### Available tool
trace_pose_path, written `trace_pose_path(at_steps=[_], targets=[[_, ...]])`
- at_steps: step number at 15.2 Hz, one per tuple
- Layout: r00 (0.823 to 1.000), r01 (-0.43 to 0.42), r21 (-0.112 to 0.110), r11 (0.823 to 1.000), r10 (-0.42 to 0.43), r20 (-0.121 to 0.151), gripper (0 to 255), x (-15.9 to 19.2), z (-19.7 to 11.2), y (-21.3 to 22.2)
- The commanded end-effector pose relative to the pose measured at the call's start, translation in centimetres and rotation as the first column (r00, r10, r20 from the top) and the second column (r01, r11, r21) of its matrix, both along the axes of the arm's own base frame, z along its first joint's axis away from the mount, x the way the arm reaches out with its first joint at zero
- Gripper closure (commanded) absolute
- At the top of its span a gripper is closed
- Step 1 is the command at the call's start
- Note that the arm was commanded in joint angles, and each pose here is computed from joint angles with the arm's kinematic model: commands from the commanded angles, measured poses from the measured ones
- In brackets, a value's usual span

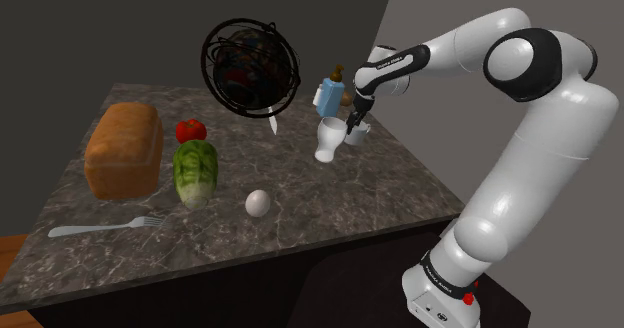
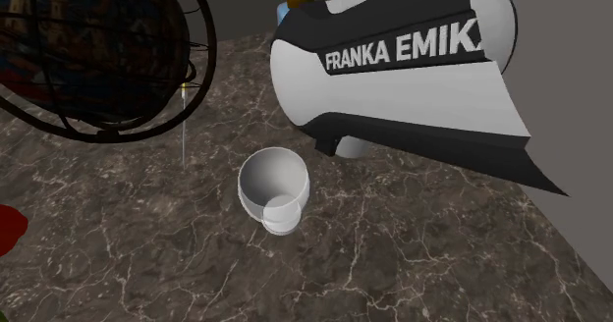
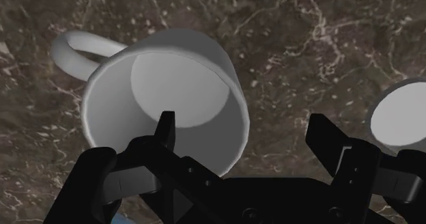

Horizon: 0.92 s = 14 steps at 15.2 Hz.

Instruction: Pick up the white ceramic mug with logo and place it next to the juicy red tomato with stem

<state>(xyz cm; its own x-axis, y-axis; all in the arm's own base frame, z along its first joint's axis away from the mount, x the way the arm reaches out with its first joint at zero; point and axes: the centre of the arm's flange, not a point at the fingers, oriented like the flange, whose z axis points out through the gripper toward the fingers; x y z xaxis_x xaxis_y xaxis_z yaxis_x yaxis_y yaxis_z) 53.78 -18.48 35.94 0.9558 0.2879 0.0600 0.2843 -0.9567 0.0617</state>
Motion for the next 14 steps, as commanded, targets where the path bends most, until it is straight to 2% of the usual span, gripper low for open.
trace_pose_path(at_steps=[1,3,10,11,14], targets=[[1.0,0.0,0.0,1.0,0.0,0.0,0,0.12,-1.2,-0.05],[1.0,0.0,0.0,1.0,0.0,0.0,0,0.18,-2.02,-0.08],[1.0,0.0,0.0,1.0,0.0,0.0,0,0.18,-2.02,-0.08],[1.0,0.0,0.0,1.0,0.0,0.0,255,0.18,-2.02,-0.08],[1.0,0.0,0.0,1.0,0.0,0.0,255,0.18,-2.02,-0.08]])
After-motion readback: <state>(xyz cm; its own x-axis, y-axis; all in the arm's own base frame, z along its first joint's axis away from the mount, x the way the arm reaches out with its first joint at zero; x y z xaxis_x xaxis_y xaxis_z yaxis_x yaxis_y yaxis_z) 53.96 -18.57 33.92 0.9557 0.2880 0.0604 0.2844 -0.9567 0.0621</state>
